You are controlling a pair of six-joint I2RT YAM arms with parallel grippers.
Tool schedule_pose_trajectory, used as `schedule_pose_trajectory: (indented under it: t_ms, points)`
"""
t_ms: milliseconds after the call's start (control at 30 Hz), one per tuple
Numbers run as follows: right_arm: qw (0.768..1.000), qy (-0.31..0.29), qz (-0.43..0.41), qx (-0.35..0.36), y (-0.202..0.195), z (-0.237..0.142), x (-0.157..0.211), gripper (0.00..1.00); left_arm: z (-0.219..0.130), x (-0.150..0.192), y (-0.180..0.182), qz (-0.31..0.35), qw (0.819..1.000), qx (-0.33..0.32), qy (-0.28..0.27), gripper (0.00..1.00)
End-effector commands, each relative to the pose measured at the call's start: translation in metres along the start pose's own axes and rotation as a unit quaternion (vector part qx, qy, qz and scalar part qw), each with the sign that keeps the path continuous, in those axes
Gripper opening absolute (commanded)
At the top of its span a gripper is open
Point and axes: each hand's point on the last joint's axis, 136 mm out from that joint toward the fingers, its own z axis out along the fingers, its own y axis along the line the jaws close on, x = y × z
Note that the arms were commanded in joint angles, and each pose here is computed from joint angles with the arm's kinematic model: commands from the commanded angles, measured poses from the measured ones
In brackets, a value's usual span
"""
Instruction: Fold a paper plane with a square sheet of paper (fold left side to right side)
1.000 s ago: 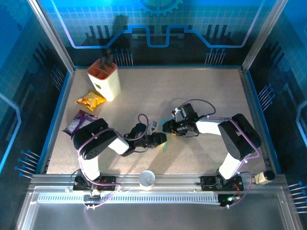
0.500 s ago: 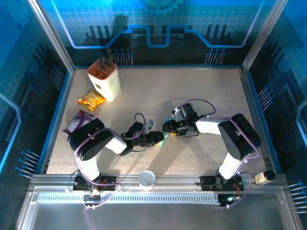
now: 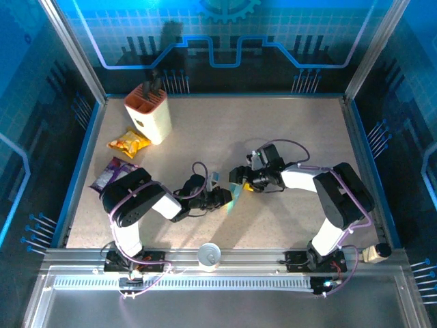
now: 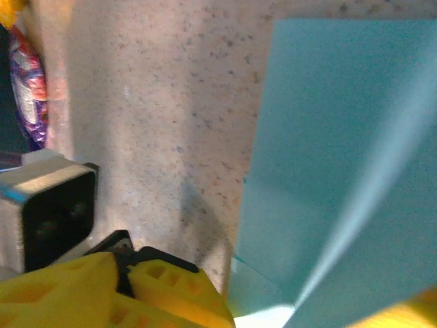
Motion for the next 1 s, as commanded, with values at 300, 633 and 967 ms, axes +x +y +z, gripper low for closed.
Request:
schedule_pose_trajectory:
  t_ms: [300, 633, 967]
  points:
    - [0.999, -0.034, -0.021, -0.024, 0.01, -0.016, -0.014, 0.99, -0.005, -0.004, -0.003, 0.001, 1.0, 0.005, -0.019, 0.06]
    - [0.996, -0.065, -0.049, -0.047, 0.012, -0.045, -0.018, 0.86, -0.004, -0.006, -0.008, -0.019, 0.999, 0.02, -0.024, 0.02]
    - [0.996, -0.058, -0.056, -0.03, -0.001, -0.038, -0.009, 0.57, 0.0, -0.01, -0.011, -0.058, 0.997, 0.046, -0.031, 0.0]
